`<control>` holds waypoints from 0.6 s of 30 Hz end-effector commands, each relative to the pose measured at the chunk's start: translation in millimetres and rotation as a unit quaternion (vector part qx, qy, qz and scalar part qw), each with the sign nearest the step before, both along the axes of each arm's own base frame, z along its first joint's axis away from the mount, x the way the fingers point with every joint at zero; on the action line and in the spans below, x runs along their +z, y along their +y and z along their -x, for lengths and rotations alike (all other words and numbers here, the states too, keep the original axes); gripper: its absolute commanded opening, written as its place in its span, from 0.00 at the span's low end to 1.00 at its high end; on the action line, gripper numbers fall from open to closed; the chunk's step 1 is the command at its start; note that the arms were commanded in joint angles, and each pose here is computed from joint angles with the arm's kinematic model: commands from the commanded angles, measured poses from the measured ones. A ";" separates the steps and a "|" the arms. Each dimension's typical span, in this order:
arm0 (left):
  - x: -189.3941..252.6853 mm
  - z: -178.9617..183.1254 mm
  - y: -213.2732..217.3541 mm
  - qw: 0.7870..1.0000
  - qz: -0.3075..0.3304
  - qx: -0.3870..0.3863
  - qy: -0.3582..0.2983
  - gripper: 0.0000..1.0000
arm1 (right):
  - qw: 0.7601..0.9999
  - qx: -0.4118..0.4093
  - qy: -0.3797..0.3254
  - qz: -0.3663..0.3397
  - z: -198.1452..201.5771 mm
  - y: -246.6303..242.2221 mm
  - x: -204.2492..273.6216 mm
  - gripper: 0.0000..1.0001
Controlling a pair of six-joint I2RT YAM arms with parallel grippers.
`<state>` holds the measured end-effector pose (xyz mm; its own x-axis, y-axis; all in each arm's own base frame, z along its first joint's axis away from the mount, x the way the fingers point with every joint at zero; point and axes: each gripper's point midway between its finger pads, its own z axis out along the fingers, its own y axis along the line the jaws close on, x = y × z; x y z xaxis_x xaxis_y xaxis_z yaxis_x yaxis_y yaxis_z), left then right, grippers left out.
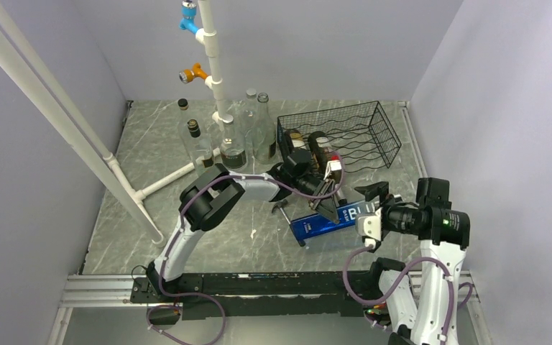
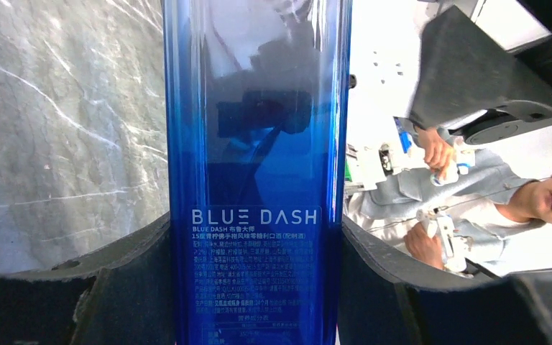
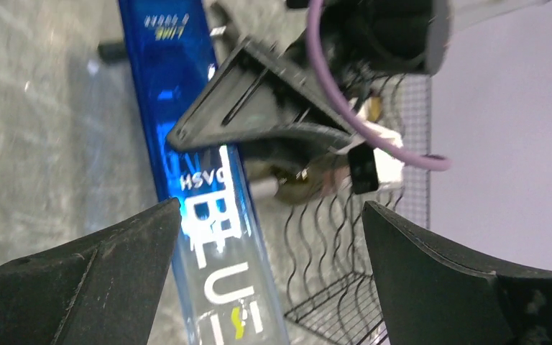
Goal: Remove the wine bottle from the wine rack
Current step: Place the wine bottle at the center of the board.
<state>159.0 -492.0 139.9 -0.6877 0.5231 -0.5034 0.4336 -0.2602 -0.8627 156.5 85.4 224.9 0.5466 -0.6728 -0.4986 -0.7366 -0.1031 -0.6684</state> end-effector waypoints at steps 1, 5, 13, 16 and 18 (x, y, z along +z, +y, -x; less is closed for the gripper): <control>84.1 4.2 6.7 0.990 0.103 0.008 -0.097 0.00 | 0.986 0.029 0.004 -0.163 15.5 40.2 62.6 1.00; 93.6 7.0 13.3 0.987 0.109 0.022 -0.113 0.00 | 0.957 -0.012 0.087 -0.275 13.2 49.8 101.7 0.99; 107.8 4.0 24.8 0.978 0.118 0.082 -0.148 0.00 | 0.865 -0.109 0.243 -0.425 -9.6 49.4 163.8 1.00; 111.5 0.0 27.4 0.973 0.118 0.118 -0.157 0.00 | 0.845 -0.120 0.268 -0.447 -10.5 49.0 172.9 1.00; 113.0 -5.2 28.7 0.969 0.110 0.150 -0.165 0.00 | 0.834 -0.129 0.280 -0.457 -10.8 48.4 175.8 1.00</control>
